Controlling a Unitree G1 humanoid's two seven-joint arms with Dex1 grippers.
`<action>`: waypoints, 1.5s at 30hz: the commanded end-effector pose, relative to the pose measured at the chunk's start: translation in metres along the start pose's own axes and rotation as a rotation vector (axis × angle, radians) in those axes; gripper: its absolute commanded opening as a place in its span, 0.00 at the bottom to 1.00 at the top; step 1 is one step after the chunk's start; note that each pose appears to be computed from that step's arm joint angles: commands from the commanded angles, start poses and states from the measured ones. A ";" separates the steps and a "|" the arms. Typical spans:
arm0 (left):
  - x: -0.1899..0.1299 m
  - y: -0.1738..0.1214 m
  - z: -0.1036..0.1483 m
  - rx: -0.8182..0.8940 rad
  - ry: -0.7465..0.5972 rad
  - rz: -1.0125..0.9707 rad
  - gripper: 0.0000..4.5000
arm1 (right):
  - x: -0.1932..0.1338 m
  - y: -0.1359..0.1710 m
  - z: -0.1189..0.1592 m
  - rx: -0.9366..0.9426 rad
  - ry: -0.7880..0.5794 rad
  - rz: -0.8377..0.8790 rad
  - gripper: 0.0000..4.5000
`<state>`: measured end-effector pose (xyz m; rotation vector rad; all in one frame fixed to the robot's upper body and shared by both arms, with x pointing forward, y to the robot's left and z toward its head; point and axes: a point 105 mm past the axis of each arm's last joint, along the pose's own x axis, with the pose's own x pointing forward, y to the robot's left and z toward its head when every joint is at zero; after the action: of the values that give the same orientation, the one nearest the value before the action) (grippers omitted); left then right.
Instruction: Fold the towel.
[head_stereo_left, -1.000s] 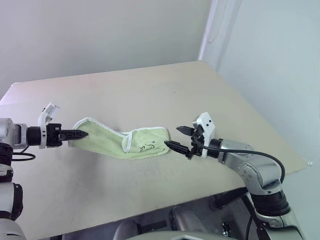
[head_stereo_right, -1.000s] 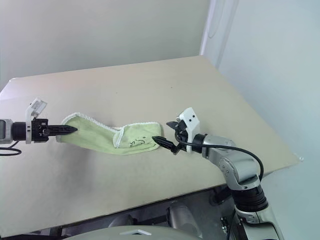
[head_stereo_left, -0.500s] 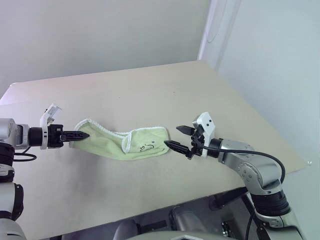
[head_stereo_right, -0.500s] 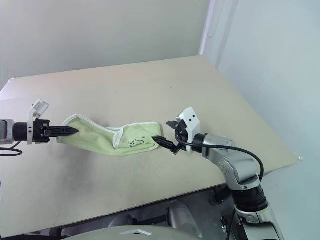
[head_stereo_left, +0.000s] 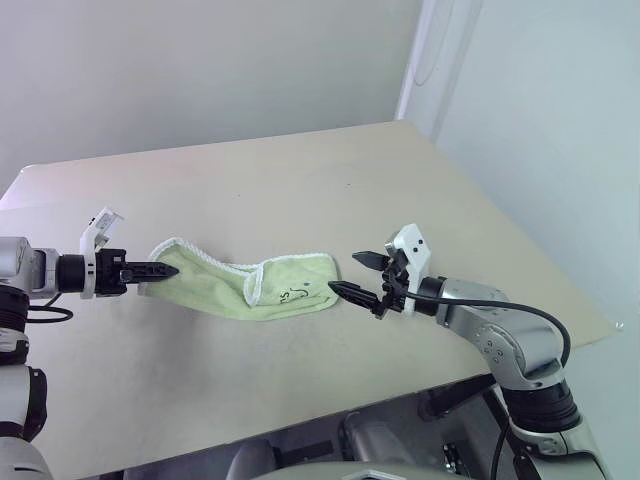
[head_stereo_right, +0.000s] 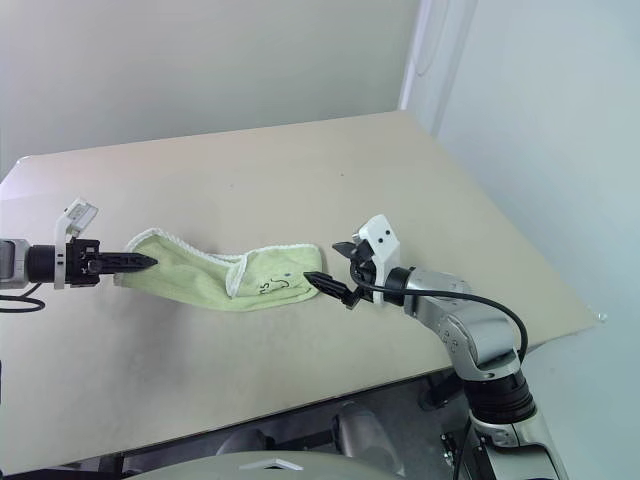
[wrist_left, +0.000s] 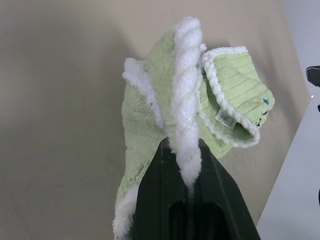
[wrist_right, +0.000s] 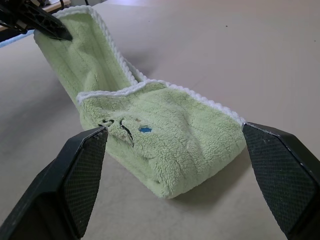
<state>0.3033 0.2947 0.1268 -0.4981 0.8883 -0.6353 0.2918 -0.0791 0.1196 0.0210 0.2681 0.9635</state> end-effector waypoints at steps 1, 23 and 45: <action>-0.004 -0.009 0.010 0.039 -0.020 -0.015 0.01 | -0.001 0.003 0.009 -0.031 -0.033 0.011 1.00; -0.004 -0.009 0.010 0.039 -0.020 -0.015 0.01 | -0.001 0.003 0.009 -0.031 -0.033 0.011 1.00; -0.004 -0.009 0.010 0.039 -0.020 -0.015 0.01 | -0.001 0.003 0.009 -0.031 -0.033 0.011 1.00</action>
<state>0.3033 0.2947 0.1268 -0.4982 0.8884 -0.6354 0.2918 -0.0791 0.1196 0.0210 0.2681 0.9635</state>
